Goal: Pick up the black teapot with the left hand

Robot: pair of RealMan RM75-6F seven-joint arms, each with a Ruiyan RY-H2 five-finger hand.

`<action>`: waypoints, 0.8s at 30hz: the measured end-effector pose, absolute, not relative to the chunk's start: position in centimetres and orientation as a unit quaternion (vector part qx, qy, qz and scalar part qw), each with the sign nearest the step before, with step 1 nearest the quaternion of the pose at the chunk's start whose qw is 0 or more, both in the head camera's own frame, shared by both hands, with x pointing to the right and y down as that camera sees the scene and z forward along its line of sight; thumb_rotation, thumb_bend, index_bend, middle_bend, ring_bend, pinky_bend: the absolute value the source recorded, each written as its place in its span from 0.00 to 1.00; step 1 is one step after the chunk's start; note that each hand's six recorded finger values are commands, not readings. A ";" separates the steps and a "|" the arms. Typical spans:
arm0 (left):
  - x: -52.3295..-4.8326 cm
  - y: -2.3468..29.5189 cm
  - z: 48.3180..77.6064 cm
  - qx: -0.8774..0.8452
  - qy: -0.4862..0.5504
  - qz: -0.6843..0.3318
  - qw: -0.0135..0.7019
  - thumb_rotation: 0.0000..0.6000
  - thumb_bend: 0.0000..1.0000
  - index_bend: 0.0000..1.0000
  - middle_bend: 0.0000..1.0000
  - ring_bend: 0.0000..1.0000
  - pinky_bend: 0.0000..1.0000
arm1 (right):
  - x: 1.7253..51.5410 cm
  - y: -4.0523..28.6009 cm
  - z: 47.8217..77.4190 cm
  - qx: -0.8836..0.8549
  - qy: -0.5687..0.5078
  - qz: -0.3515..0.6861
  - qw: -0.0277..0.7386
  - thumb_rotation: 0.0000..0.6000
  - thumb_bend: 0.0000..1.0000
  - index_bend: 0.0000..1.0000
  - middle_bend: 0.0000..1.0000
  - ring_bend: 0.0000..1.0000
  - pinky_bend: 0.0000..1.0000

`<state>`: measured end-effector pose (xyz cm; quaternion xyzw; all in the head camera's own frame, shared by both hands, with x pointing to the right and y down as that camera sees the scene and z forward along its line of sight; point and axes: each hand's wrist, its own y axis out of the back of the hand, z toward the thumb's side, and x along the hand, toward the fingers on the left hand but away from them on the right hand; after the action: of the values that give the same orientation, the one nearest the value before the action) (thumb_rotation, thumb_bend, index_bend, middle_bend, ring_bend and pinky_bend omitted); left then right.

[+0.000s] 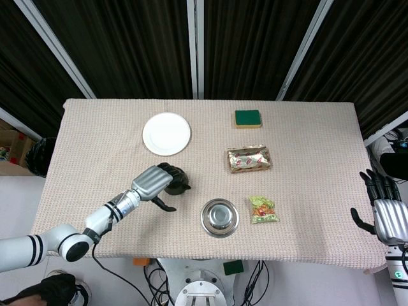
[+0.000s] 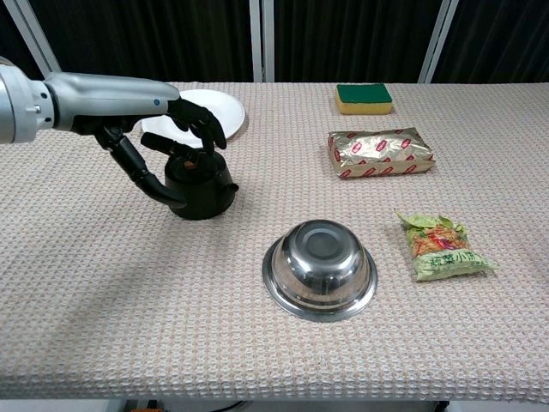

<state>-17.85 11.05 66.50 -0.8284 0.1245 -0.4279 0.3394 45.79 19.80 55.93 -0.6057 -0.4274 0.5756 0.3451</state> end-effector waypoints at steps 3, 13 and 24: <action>-17.9 11.0 66.3 -0.826 0.125 -0.430 0.342 0.65 0.00 0.23 0.27 0.17 0.17 | 45.8 19.8 56.0 -0.606 -0.427 0.576 0.344 1.00 0.33 0.00 0.00 0.00 0.00; -17.9 10.6 66.0 -0.815 0.125 -0.434 0.363 0.65 0.00 0.29 0.33 0.22 0.17 | 45.9 19.8 55.7 -0.605 -0.430 0.575 0.345 1.00 0.33 0.00 0.00 0.00 0.00; -18.6 10.8 65.8 -0.797 0.122 -0.446 0.388 0.64 0.00 0.39 0.46 0.34 0.17 | 45.8 19.9 56.0 -0.606 -0.426 0.577 0.344 1.00 0.33 0.00 0.00 0.00 0.00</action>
<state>-18.56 10.76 65.83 -0.7974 0.1221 -0.4459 0.3877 45.79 19.87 56.00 -0.6063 -0.4261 0.5766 0.3442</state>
